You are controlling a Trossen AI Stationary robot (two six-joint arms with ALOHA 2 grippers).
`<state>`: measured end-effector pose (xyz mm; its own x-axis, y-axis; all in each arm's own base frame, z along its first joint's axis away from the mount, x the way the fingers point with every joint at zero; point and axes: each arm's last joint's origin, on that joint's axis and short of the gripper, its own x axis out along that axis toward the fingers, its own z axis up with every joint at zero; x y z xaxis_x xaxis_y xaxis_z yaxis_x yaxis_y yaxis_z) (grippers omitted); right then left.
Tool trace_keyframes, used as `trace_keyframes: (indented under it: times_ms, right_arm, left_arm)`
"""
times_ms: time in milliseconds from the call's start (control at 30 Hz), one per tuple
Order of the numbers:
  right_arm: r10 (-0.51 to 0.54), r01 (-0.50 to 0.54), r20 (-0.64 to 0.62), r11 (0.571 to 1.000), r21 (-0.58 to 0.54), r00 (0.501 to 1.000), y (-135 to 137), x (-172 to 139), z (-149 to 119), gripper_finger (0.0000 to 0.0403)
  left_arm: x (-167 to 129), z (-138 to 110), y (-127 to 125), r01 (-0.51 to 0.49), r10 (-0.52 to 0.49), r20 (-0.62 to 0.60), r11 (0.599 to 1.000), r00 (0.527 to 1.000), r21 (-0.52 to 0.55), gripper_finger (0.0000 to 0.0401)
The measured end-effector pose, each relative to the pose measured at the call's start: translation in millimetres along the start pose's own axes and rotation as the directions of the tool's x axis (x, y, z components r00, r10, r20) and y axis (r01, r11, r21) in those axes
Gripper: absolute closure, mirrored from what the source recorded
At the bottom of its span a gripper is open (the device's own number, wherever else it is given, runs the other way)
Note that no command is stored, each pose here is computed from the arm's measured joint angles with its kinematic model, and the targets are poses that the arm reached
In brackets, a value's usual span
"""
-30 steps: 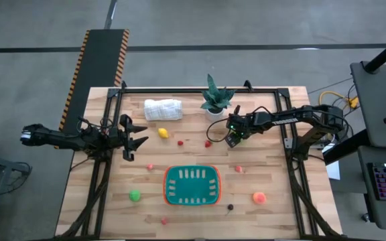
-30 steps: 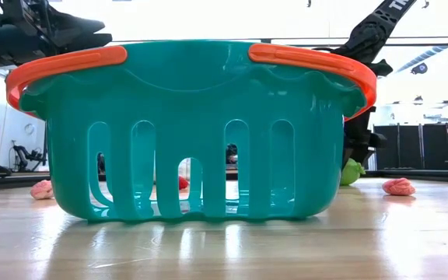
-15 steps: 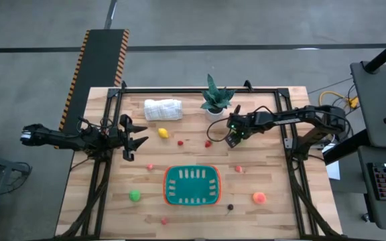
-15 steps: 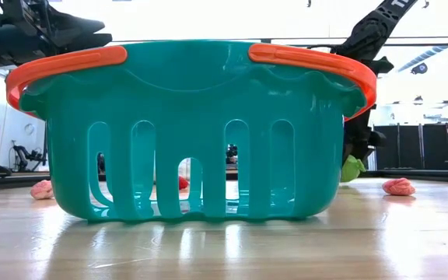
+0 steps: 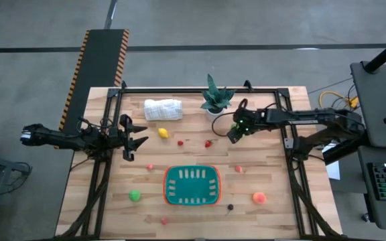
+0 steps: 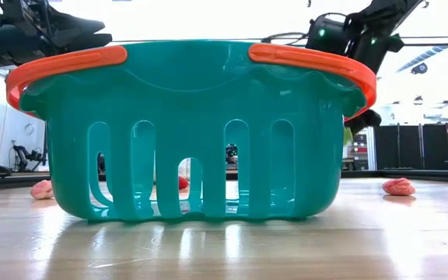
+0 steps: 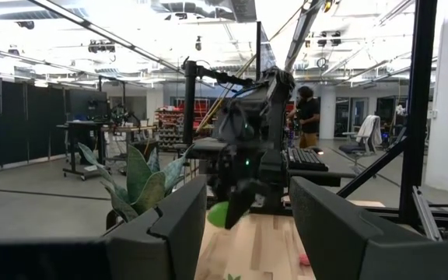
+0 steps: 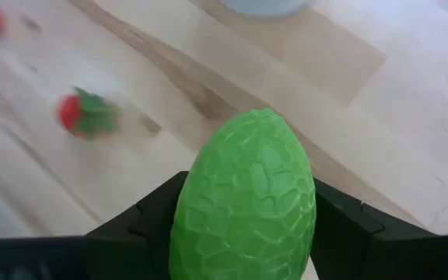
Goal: Pick and placing Produce into tupperware
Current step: Put the green guava into the blue bin
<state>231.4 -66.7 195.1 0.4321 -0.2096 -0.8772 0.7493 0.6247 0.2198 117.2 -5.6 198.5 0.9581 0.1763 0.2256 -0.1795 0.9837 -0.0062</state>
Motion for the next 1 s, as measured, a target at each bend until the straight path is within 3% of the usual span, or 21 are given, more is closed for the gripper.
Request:
trace_keyframes:
  times_ms: [233, 667, 1000]
  right_arm:
    - [0.114, -0.114, 0.121, 0.993, -0.009, 0.986, 4, -34, 1, 0.0198]
    - [0.308, -0.29, 0.28, 0.951, -0.104, 0.909, 15, -80, -5, 0.02]
    - [0.406, -0.321, 0.285, 0.898, -0.299, 0.869, 31, -88, -14, 0.02]
  left_arm:
    - [0, 0, 0, 0.0, 0.0, -0.001, 1.0, 1.0, 0.0, 0.0228]
    - [0, -1, 0, 0.0, 0.0, -0.002, 1.0, 1.0, 0.001, 0.0228]
    - [0, -1, 0, 0.0, 0.0, -0.002, 1.0, 1.0, 0.001, 0.0228]
